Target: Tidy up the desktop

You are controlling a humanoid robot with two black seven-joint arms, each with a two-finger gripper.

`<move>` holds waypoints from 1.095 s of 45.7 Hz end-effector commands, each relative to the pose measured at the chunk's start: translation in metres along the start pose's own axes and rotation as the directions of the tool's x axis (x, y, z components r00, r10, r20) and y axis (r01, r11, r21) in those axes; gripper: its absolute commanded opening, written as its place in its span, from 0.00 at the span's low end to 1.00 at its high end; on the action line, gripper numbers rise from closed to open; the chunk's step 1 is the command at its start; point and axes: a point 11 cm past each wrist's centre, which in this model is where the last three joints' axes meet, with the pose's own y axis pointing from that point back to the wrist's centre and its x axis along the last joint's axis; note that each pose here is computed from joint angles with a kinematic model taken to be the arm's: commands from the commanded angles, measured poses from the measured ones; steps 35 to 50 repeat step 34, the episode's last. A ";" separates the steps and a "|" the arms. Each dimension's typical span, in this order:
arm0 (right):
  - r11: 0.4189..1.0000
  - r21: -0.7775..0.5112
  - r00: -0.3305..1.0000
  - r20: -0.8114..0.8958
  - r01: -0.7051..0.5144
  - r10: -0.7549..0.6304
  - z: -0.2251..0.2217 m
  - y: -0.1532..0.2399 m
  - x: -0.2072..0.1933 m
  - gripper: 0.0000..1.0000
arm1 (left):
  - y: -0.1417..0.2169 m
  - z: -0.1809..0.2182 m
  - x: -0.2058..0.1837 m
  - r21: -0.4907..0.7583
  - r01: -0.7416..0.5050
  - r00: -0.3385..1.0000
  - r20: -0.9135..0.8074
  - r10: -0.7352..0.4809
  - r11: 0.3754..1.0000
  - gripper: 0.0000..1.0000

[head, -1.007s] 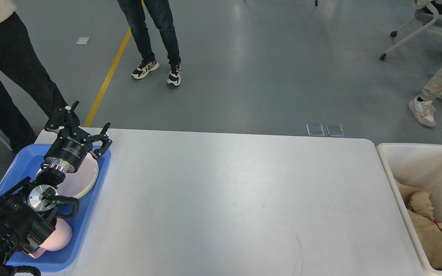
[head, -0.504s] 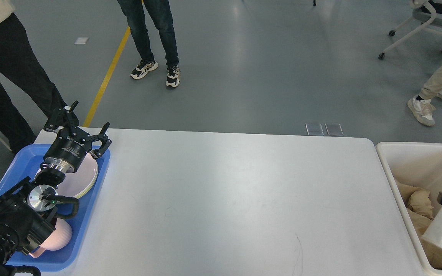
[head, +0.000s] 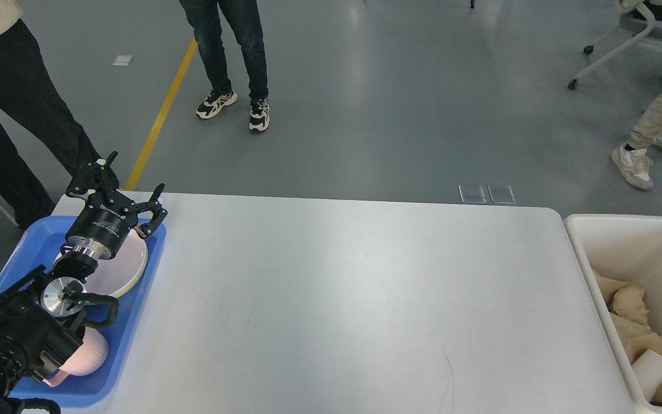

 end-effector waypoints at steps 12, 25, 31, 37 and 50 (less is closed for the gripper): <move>0.832 0.335 0.534 0.646 0.443 -0.545 0.118 0.038 -0.261 1.00 | 0.000 0.000 0.000 0.000 0.001 1.000 0.000 -0.001 1.000 1.00; 0.923 0.270 0.608 0.695 0.273 -0.383 0.195 0.046 -0.199 1.00 | 0.000 0.000 0.001 0.000 -0.002 1.000 0.001 0.002 1.000 1.00; 0.924 0.273 0.610 0.695 0.266 -0.381 0.193 0.045 -0.195 1.00 | 0.000 0.000 0.001 0.000 -0.002 1.000 0.001 0.002 1.000 1.00; 0.928 0.277 0.605 0.703 0.250 -0.373 0.191 0.043 -0.192 1.00 | 0.000 0.000 0.001 0.000 -0.002 1.000 0.001 0.002 1.000 1.00; 0.928 0.277 0.605 0.703 0.250 -0.373 0.191 0.043 -0.192 1.00 | 0.000 0.000 0.001 0.000 -0.002 1.000 0.001 0.002 1.000 1.00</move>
